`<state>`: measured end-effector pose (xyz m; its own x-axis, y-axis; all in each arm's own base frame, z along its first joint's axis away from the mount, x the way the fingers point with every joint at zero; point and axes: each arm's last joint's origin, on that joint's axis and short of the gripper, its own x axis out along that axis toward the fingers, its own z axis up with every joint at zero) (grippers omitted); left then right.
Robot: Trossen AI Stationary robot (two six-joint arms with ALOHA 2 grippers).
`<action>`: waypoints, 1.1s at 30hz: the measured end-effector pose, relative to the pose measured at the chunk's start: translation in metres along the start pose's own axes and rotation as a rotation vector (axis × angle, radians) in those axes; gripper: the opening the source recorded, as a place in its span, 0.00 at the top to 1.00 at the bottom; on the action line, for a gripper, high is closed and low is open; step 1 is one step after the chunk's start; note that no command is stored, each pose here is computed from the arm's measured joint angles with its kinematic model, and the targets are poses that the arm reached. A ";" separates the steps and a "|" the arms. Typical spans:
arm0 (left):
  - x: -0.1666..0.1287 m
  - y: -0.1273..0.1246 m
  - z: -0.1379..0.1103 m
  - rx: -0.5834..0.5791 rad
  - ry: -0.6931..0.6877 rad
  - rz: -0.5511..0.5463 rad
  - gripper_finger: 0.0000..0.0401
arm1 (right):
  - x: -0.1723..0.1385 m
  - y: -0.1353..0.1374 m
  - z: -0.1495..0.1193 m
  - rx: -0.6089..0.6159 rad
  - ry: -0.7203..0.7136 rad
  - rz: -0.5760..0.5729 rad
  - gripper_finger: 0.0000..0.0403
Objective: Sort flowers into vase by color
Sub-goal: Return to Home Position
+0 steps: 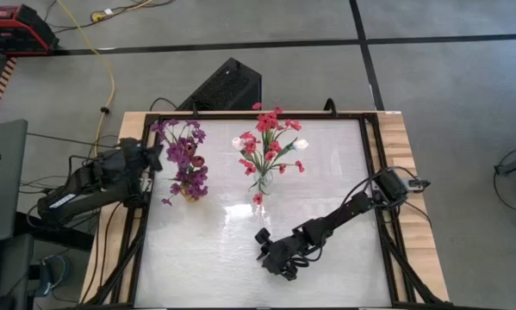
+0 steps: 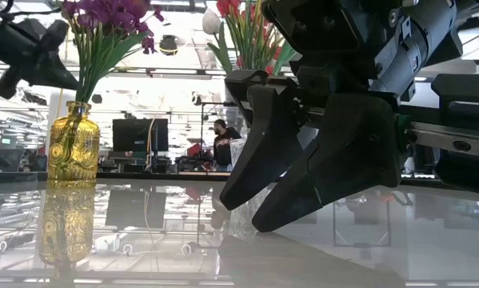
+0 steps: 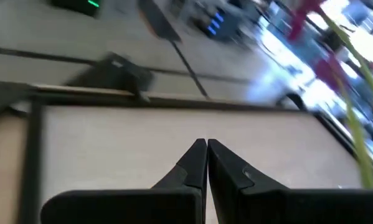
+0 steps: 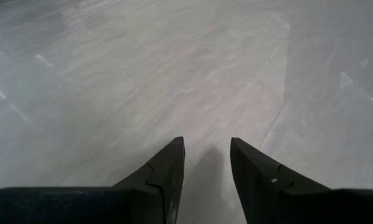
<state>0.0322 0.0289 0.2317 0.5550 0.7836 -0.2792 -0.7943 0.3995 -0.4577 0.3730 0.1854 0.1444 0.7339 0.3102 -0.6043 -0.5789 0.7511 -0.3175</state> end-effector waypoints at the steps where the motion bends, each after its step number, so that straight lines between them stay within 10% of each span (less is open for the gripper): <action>1: 0.000 0.001 0.001 -0.012 -0.026 0.030 1.00 | 0.000 0.000 0.000 0.000 0.000 0.000 0.60; 6: 0.014 0.000 -0.008 0.013 -0.113 0.077 1.00 | 0.000 0.000 0.000 0.000 0.000 0.000 0.60; 25: 0.054 -0.010 -0.057 0.498 -0.111 -0.381 1.00 | 0.000 0.000 0.000 0.000 0.000 0.000 0.60; 33: 0.054 -0.008 -0.055 0.557 -0.151 -0.282 1.00 | 0.000 0.000 0.000 0.000 0.000 0.000 0.60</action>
<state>0.0822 0.0422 0.1736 0.7528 0.6543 -0.0718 -0.6547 0.7556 0.0220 0.3730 0.1854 0.1444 0.7339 0.3102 -0.6043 -0.5789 0.7511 -0.3175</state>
